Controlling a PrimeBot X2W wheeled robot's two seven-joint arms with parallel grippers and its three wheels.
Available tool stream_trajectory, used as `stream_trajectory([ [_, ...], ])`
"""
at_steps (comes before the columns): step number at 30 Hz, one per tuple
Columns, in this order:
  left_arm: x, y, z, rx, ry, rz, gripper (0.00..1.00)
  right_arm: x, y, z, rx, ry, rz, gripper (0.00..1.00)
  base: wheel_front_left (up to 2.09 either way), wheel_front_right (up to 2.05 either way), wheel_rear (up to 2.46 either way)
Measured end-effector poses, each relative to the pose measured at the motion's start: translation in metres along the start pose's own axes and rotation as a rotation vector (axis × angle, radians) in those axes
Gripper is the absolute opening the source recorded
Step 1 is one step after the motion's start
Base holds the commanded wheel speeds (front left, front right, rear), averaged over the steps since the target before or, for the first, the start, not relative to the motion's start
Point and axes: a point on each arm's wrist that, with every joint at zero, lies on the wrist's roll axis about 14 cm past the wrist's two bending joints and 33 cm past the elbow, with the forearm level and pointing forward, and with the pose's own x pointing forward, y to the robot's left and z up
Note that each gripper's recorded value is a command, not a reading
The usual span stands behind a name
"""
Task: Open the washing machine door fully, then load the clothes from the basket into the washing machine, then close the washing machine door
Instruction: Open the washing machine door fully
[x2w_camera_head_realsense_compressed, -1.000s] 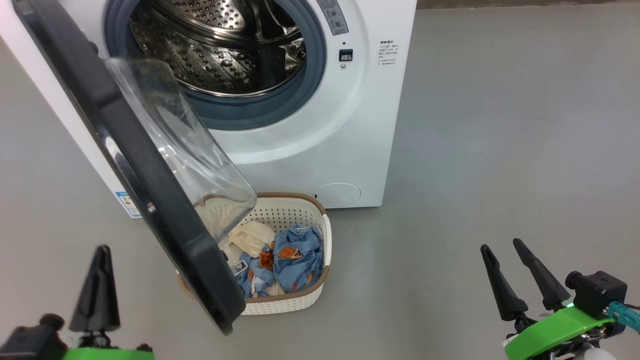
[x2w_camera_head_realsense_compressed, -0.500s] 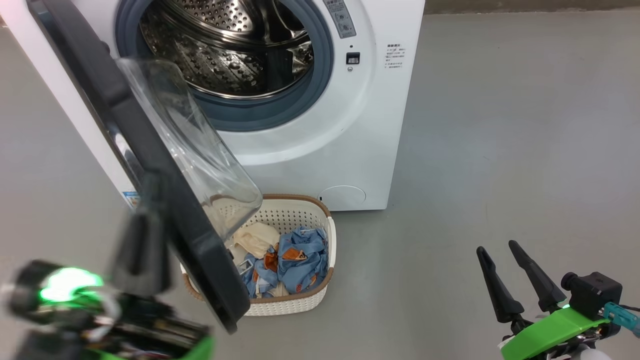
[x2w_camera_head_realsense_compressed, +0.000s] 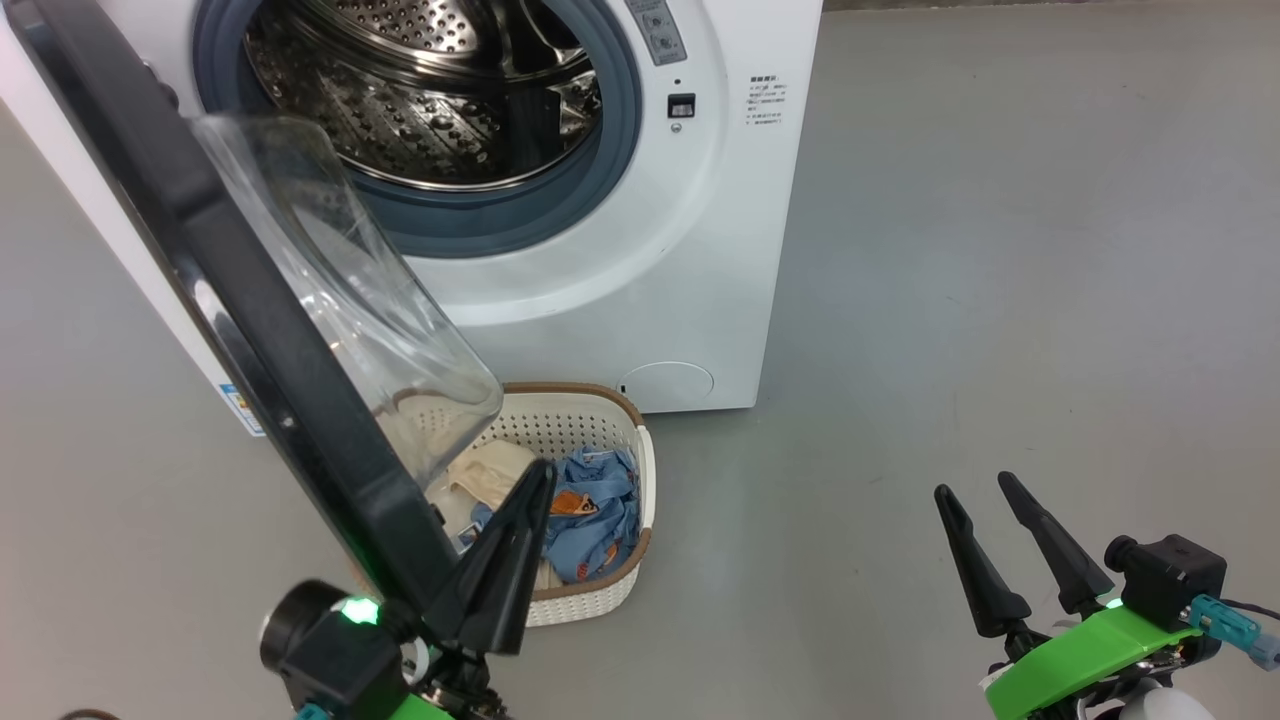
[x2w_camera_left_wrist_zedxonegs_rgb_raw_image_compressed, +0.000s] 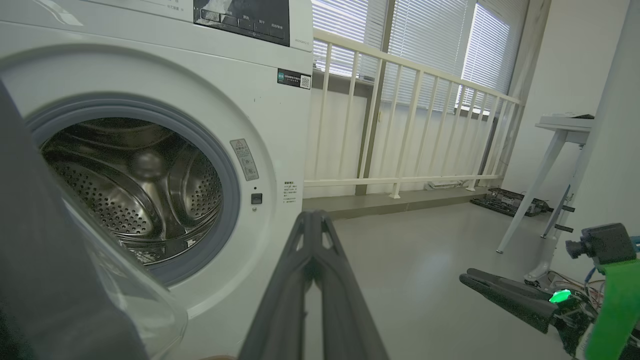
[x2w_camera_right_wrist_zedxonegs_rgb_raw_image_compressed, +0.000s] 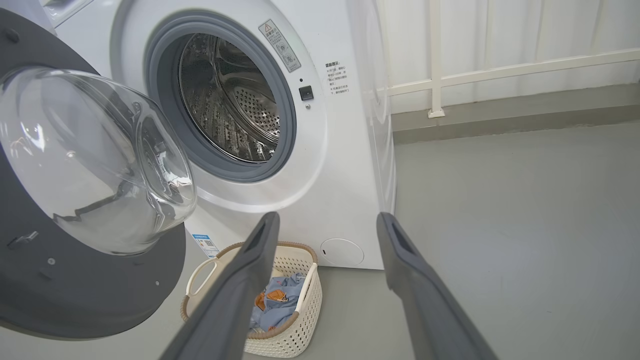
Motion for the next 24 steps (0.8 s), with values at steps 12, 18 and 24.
stream_trajectory([
  [12, -0.023, 0.023, -0.071, -0.07, 0.199, 0.092, 0.0, -0.003, -0.002, -0.003, 0.003, 0.01, -0.006, 1.0, 0.0, 0.0, 0.0],
  [18, -0.032, 0.033, -0.091, -0.089, 0.254, 0.131, 0.0, -0.003, 0.001, -0.004, 0.004, 0.014, 0.001, 1.0, 0.0, 0.0, 0.0],
  [24, -0.036, 0.048, -0.095, -0.094, 0.262, 0.183, 0.0, -0.004, 0.003, -0.004, 0.003, 0.014, 0.006, 1.0, 0.0, 0.0, 0.0],
])
